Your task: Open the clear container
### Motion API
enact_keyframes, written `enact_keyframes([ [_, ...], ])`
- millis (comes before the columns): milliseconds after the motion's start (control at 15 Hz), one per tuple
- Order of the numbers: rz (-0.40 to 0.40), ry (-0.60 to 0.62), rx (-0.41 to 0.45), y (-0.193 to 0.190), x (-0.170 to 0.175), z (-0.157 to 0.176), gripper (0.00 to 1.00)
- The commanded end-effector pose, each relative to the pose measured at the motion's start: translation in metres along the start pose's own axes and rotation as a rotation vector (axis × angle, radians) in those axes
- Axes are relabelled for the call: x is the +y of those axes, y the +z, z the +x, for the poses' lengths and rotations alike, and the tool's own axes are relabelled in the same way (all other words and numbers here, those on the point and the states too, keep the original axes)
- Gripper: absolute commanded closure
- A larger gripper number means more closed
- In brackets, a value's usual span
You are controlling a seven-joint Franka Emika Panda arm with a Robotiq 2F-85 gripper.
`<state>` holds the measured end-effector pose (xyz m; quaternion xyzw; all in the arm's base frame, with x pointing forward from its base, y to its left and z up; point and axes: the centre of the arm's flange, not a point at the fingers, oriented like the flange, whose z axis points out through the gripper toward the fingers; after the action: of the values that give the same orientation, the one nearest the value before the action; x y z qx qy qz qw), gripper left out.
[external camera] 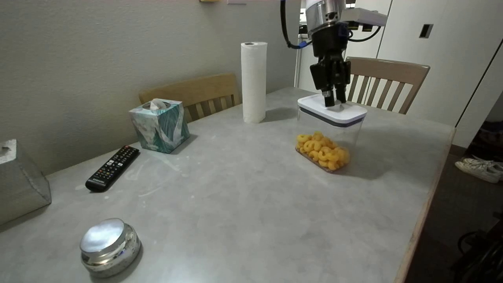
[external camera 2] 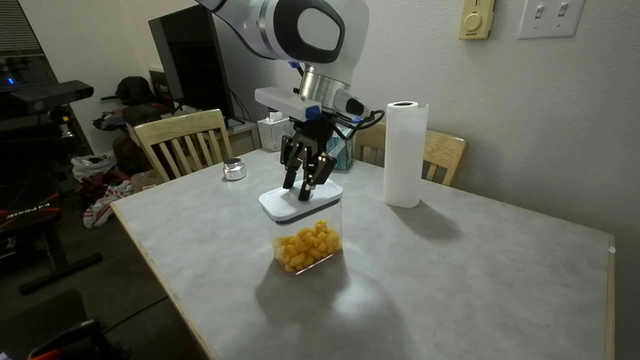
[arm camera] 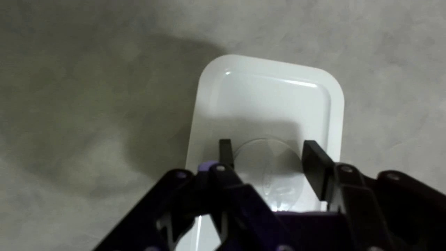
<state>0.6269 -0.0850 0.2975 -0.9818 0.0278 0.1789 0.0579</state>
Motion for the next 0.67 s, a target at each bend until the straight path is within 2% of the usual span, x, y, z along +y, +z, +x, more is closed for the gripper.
enact_keyframes([
  [0,-0.011,0.014,0.015,-0.004,0.003,-0.005,0.73],
  [267,-0.046,0.012,0.038,-0.028,0.001,-0.015,0.73],
  [600,-0.121,0.004,0.075,-0.061,0.018,-0.026,0.73],
])
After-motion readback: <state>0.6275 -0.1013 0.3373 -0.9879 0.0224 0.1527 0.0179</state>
